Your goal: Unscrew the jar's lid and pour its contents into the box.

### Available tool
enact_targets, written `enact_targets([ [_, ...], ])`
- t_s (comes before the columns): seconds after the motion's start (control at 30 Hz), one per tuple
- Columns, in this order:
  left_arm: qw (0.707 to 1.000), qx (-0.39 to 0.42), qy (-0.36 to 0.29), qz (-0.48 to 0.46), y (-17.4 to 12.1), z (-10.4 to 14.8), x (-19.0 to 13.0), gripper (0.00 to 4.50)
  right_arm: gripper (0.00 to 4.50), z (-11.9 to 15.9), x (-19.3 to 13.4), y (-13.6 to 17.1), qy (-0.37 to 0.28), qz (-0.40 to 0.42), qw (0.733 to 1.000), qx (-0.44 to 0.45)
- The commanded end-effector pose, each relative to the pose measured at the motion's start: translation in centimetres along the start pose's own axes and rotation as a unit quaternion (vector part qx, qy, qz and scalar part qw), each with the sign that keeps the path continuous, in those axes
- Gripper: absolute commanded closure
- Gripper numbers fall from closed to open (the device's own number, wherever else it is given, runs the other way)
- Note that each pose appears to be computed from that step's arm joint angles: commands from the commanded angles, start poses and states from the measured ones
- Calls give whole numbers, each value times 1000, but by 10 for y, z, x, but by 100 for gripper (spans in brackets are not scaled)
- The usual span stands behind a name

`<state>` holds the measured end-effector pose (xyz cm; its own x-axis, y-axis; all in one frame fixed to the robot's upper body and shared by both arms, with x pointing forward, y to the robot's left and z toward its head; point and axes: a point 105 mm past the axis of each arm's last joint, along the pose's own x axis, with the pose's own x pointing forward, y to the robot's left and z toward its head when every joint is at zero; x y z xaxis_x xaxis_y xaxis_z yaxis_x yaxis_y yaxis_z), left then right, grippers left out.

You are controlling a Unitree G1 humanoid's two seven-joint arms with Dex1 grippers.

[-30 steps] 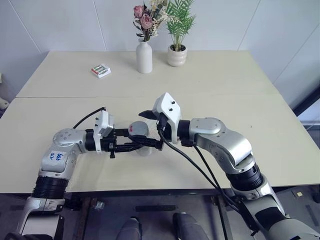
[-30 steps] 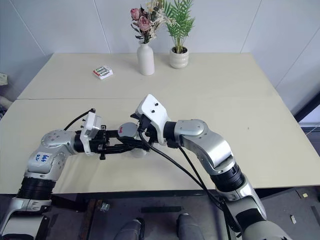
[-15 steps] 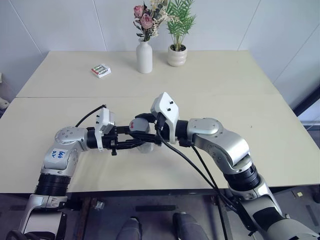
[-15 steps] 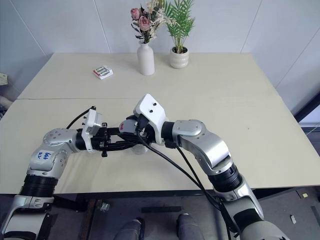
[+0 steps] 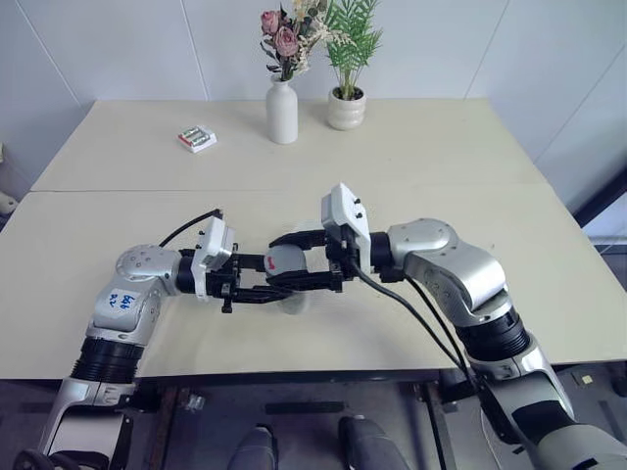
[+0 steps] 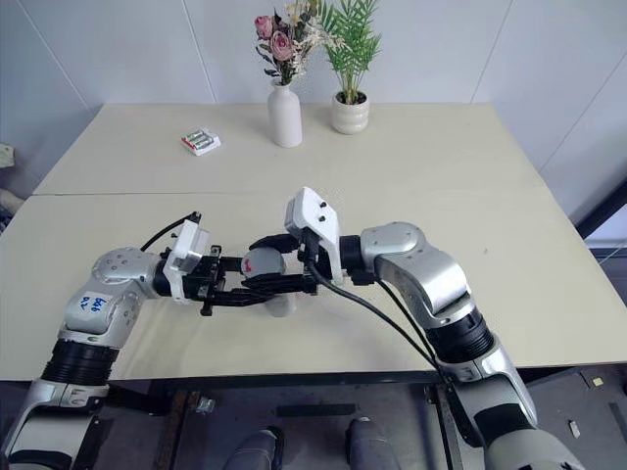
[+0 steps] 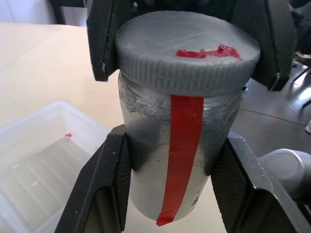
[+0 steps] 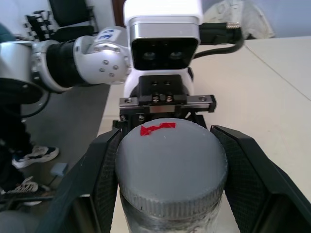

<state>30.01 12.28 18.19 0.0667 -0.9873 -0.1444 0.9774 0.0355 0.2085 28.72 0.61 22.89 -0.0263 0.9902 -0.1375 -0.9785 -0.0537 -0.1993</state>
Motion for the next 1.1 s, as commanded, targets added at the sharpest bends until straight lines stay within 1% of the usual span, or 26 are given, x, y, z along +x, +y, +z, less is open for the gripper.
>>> enact_targets([
  [0.03,1000,-2,4,17,7,0,-5,258,194,30,0,19,-50,110,992,-41],
  [0.27,1000,-2,2,1,5,3,-3,258,194,29,-3,12,-47,156,986,-33],
  [0.53,1000,-2,-5,8,4,6,-5,258,194,30,-3,8,-57,152,987,-18],
  [0.6,1000,-3,-6,10,4,6,-5,258,119,29,-4,7,-57,150,987,-14],
  [0.7,1000,-2,-8,12,4,6,-6,258,24,31,-4,6,-63,143,988,-17],
  [0.73,1000,3,-12,16,5,8,-6,258,3,32,-5,4,-69,135,988,-27],
  [0.9,999,9,-21,25,7,13,-9,258,3,37,-9,-5,-83,100,990,-57],
  [1.1,999,4,-18,30,3,10,-12,258,3,43,-15,-16,-97,62,991,-75],
])
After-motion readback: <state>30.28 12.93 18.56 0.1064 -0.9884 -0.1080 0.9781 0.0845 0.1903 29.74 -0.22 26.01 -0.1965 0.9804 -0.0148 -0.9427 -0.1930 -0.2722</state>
